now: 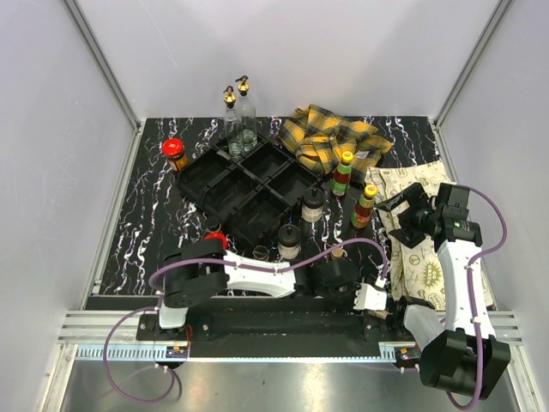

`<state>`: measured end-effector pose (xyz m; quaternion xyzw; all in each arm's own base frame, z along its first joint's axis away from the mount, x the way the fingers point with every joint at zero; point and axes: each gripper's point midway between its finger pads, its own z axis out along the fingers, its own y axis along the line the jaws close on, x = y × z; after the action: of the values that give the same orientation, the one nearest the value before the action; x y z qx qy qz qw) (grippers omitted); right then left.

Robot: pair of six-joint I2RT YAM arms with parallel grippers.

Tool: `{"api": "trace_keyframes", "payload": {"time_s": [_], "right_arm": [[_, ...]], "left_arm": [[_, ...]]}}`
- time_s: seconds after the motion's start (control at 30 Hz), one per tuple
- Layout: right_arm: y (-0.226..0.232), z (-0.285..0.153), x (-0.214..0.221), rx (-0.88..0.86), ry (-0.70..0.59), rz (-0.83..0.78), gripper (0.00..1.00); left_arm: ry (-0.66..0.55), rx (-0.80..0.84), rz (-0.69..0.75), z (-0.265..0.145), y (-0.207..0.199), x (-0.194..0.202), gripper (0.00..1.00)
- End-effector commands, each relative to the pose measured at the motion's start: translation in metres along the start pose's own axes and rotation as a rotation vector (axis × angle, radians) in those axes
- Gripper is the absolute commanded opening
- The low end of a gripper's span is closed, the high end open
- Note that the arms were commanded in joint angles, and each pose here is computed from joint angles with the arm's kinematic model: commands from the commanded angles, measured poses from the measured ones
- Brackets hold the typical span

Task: Organize the condiment bottles
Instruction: Pick up the bottle from the center of the board.

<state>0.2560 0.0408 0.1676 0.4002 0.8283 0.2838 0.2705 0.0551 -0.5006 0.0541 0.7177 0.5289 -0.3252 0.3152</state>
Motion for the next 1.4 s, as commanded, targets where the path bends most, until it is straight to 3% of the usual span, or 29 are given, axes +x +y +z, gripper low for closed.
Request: {"api": "trace_keyframes", "payload": {"time_s": [0.0,0.6,1.0,1.37], "right_arm": [[0.009,-0.004,-0.003,-0.042,-0.009,-0.011,0.99],[0.004,-0.002,-0.003,-0.024,-0.020,-0.002,0.99],[0.000,0.001,-0.005,-0.005,-0.022,0.008,0.99],[0.001,0.000,-0.005,-0.009,-0.028,-0.001,0.99]], "left_arm": [[-0.160,-0.131,0.026,-0.036,0.030,-0.061,0.00],[-0.113,-0.134,0.054,-0.050,0.023,-0.040,0.00],[-0.145,-0.041,0.100,-0.058,-0.017,-0.058,0.00],[-0.181,-0.203,0.088,-0.088,0.010,-0.079,0.00]]}}
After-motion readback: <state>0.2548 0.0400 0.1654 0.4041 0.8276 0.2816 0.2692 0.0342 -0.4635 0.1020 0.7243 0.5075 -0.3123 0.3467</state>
